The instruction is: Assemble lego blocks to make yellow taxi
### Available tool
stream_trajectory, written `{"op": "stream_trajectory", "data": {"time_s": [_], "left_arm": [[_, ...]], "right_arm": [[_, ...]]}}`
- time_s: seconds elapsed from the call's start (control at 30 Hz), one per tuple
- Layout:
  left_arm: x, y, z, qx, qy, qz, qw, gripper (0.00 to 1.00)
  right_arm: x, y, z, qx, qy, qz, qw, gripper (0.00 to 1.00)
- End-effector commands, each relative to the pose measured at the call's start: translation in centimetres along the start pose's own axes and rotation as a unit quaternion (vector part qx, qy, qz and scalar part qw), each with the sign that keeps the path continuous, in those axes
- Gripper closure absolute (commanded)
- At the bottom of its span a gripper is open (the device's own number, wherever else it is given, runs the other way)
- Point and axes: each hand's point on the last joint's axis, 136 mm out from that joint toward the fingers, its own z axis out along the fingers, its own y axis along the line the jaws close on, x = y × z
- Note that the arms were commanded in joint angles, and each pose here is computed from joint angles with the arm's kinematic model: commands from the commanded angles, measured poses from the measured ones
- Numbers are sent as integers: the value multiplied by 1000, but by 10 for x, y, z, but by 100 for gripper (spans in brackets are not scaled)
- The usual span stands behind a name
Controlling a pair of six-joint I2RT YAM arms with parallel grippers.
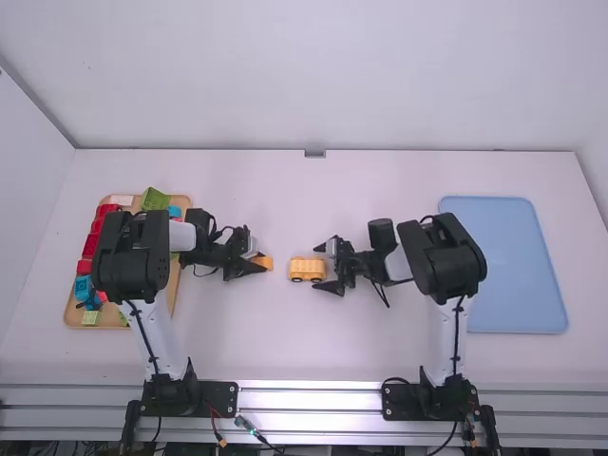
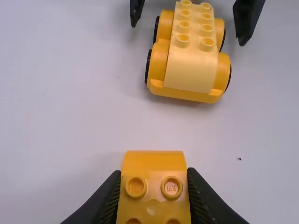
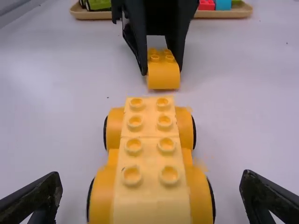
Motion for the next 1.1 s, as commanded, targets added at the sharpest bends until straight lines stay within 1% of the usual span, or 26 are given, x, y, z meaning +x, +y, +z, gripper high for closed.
{"op": "stream_trajectory", "data": {"time_s": [0.0, 0.1, 0.2, 0.27, 0.4, 0.43, 0.53, 0.63, 0.7, 0.87, 0.93, 1.07], "left_arm": [[-6, 2, -2, 0, -13, -31, 999, 98], [-12, 2, -5, -2, -13, -28, 1000, 98], [-20, 1, -10, -4, -14, -24, 1000, 98], [-24, 1, -12, -5, -14, -23, 1000, 98], [-32, -1, -17, -7, -12, -19, 1000, 98], [-35, -2, -17, -6, -12, -15, 1000, 98], [-41, -4, -14, 0, -11, -6, 1000, 98], [-45, -7, -10, 6, -12, -1, 1000, 98], [-47, -10, -7, 12, -12, 4, 1000, 98], [-51, -14, 0, 22, -12, 13, 1000, 98], [-53, -16, 3, 27, -12, 16, 999, 98], [-58, -17, 3, 27, -14, 22, 999, 98]], "right_arm": [[2, 1, 8, -14, -4, -10, 1000, 1], [7, 2, 14, -15, 6, -20, 1000, 1], [15, 0, 15, -10, 15, -14, 1000, 6], [16, 3, 15, -11, 16, -12, 1000, 7], [16, 5, 14, -9, 15, -17, 1000, 13], [16, 5, 14, -8, 14, -20, 1000, 18], [17, 2, 15, 1, 20, -9, 1000, 23], [21, -3, 13, 14, 30, 2, 999, 25], [20, -1, 11, 15, 26, -1, 1000, 29], [19, -1, 10, 25, 22, 3, 999, 32], [20, 0, 10, 25, 22, 1, 999, 32], [20, 2, 11, 23, 23, 3, 999, 36]]}}
